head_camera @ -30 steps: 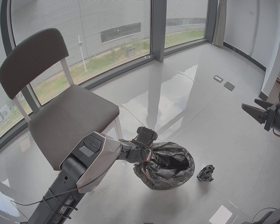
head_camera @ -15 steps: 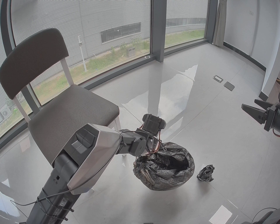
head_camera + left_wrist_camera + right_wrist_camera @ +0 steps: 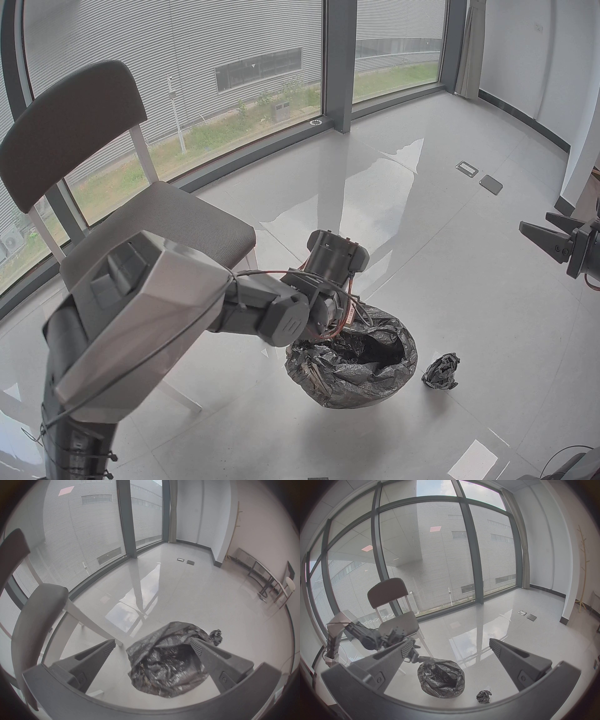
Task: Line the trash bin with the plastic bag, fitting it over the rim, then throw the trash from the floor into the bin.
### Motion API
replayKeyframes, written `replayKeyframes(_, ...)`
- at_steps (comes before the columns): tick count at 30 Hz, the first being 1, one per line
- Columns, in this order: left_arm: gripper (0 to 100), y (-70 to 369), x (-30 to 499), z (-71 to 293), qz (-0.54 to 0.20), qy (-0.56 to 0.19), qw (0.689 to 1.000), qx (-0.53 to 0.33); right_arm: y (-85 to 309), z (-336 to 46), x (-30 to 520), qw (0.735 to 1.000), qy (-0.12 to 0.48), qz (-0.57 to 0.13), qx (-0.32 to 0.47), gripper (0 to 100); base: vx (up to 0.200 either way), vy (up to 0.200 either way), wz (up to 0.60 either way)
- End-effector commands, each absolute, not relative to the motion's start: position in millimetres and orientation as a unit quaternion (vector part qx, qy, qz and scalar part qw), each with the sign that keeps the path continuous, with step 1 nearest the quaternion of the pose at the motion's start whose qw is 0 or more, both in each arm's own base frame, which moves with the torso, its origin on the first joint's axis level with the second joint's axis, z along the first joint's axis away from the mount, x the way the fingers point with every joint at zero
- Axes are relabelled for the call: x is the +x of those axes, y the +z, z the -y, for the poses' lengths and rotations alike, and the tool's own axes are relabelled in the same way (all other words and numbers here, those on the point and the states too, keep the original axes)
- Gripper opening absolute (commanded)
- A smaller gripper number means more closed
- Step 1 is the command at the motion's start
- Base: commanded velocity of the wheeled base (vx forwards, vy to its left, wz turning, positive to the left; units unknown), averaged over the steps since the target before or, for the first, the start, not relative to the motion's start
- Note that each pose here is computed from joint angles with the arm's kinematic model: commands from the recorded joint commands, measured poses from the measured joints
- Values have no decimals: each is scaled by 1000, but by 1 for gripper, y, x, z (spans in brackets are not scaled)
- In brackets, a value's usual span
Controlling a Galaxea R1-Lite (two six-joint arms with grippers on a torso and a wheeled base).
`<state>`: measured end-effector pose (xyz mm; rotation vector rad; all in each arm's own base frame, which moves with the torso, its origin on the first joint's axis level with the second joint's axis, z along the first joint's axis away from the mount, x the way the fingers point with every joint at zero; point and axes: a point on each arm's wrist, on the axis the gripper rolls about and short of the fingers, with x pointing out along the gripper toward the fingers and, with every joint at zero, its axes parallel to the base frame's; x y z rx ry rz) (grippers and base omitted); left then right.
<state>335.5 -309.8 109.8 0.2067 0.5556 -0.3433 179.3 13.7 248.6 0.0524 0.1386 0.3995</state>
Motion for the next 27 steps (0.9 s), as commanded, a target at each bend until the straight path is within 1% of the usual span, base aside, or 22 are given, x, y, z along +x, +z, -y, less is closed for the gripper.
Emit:
replayKeyframes(1, 100, 175, 279, 266, -211, -181, 959, 53, 232, -3, 206, 976, 183, -112, 36, 100, 0, 0, 0)
replayKeyframes(4, 100, 192, 265, 242, -197, -169, 965, 45, 227, -3, 210, 975, 183, -122, 33, 100, 0, 0, 0)
replayKeyframes(8, 100, 218, 268, 204, -153, -133, 979, 11, 216, -4, 215, 972, 187, -141, 23, 100, 0, 0, 0)
replayKeyframes(9, 100, 218, 268, 204, -153, -133, 979, 11, 216, -4, 215, 972, 187, -141, 23, 100, 0, 0, 0)
replayKeyframes(10, 100, 230, 273, 187, -130, -111, 985, -6, 208, -5, 222, 969, 190, -158, 24, 100, 0, 0, 0)
replayKeyframes(11, 100, 231, 273, 186, -128, -110, 986, -7, 207, -5, 222, 969, 190, -159, 24, 100, 0, 0, 0)
replayKeyframes(12, 100, 243, 277, 172, -107, -93, 990, -20, 197, -5, 237, 965, 190, -180, 26, 100, 0, 0, 0)
replayKeyframes(13, 100, 247, 277, 168, -99, -89, 991, -25, 190, -5, 248, 963, 191, -188, 25, 100, 0, 0, 0)
replayKeyframes(14, 100, 247, 277, 168, -99, -89, 991, -25, 190, -5, 248, 963, 191, -188, 25, 100, 0, 0, 0)
replayKeyframes(15, 100, 256, 274, 162, -82, -87, 992, -35, 174, -3, 285, 964, 186, -191, 20, 100, 0, 0, 0)
replayKeyframes(17, 100, 258, 271, 161, -78, -87, 992, -37, 162, 0, 304, 963, 181, -198, 21, 100, 0, 0, 0)
replayKeyframes(18, 100, 259, 268, 159, -77, -88, 992, -37, 144, 7, 329, 961, 172, -216, 24, 100, 0, 0, 0)
replayKeyframes(20, 100, 260, 266, 158, -76, -88, 992, -38, 135, 11, 340, 959, 167, -229, 26, 100, 0, 0, 0)
replayKeyframes(21, 100, 260, 262, 157, -76, -89, 992, -37, 115, 17, 358, 949, 161, -268, 34, 100, 0, 0, 0)
replayKeyframes(23, 100, 260, 260, 156, -76, -89, 992, -37, 101, 19, 369, 939, 159, -303, 42, 100, 0, 0, 0)
replayKeyframes(24, 100, 260, 259, 155, -76, -88, 993, -38, 90, 21, 378, 929, 155, -333, 48, 100, 0, 0, 0)
replayKeyframes(27, 100, 260, 256, 152, -74, -86, 993, -39, 65, 24, 393, 915, 149, -373, 46, 100, 0, 0, 0)
